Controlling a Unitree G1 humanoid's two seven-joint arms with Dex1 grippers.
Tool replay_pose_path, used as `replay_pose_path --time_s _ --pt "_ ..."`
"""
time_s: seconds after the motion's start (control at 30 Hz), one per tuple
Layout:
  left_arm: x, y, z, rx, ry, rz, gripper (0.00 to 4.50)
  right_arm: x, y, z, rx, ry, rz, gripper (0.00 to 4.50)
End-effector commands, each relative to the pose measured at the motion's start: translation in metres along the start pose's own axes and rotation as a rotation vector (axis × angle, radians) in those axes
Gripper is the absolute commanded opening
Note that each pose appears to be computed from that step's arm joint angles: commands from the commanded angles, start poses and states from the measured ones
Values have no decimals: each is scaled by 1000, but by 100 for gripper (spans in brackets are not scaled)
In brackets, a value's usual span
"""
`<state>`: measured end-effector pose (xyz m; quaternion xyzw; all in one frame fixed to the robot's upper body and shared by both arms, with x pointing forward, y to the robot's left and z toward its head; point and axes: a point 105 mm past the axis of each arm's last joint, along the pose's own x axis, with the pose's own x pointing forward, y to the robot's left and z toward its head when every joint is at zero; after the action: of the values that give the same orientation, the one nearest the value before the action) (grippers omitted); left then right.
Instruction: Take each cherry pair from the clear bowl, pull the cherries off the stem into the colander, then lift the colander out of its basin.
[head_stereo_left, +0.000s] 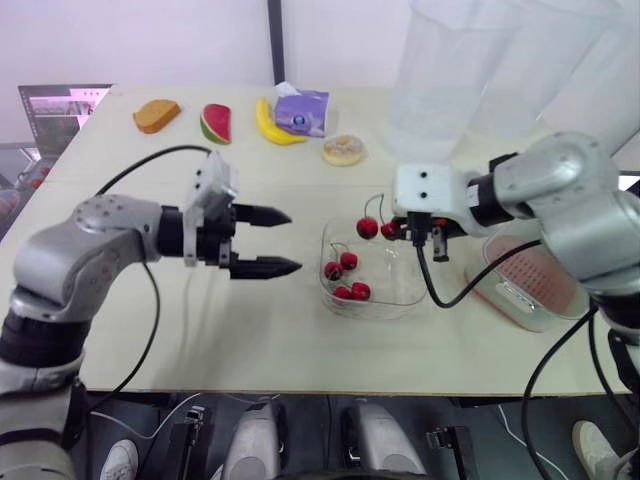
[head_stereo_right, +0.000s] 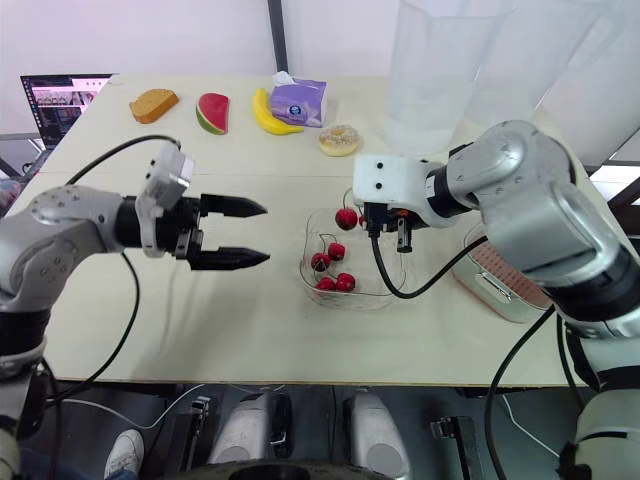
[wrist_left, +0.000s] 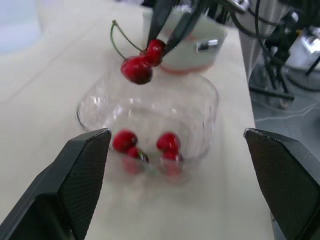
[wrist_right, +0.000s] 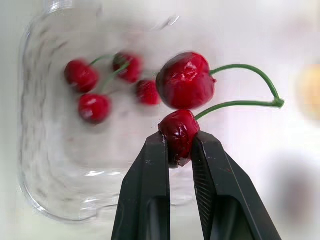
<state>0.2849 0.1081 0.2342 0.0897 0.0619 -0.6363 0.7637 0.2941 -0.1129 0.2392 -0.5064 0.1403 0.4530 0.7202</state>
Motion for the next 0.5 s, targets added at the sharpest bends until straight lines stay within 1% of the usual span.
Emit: replay_pose_path --time_s 0.03,0.1,0.17,0.23,0.3,0.4,0.5 --pt "3 7 17 26 -59 -21 450 -8 -4 5 -129 -9 -186 18" --pt "7 10 27 46 -109 -51 450 -6 5 9 -206 -42 -220 18" --pt "15 14 30 31 -117 -94 450 0 20 13 -284 -104 -255 18" --pt "26 16 27 37 -93 -144 450 4 32 14 -338 -149 -275 18" --pt "35 19 24 36 -79 -173 450 5 38 16 -393 -176 -292 18" --pt "54 26 20 40 -48 -194 450 7 40 20 -464 -200 -317 18" --pt "66 25 16 52 -29 -238 450 9 41 20 -502 -201 -326 18"
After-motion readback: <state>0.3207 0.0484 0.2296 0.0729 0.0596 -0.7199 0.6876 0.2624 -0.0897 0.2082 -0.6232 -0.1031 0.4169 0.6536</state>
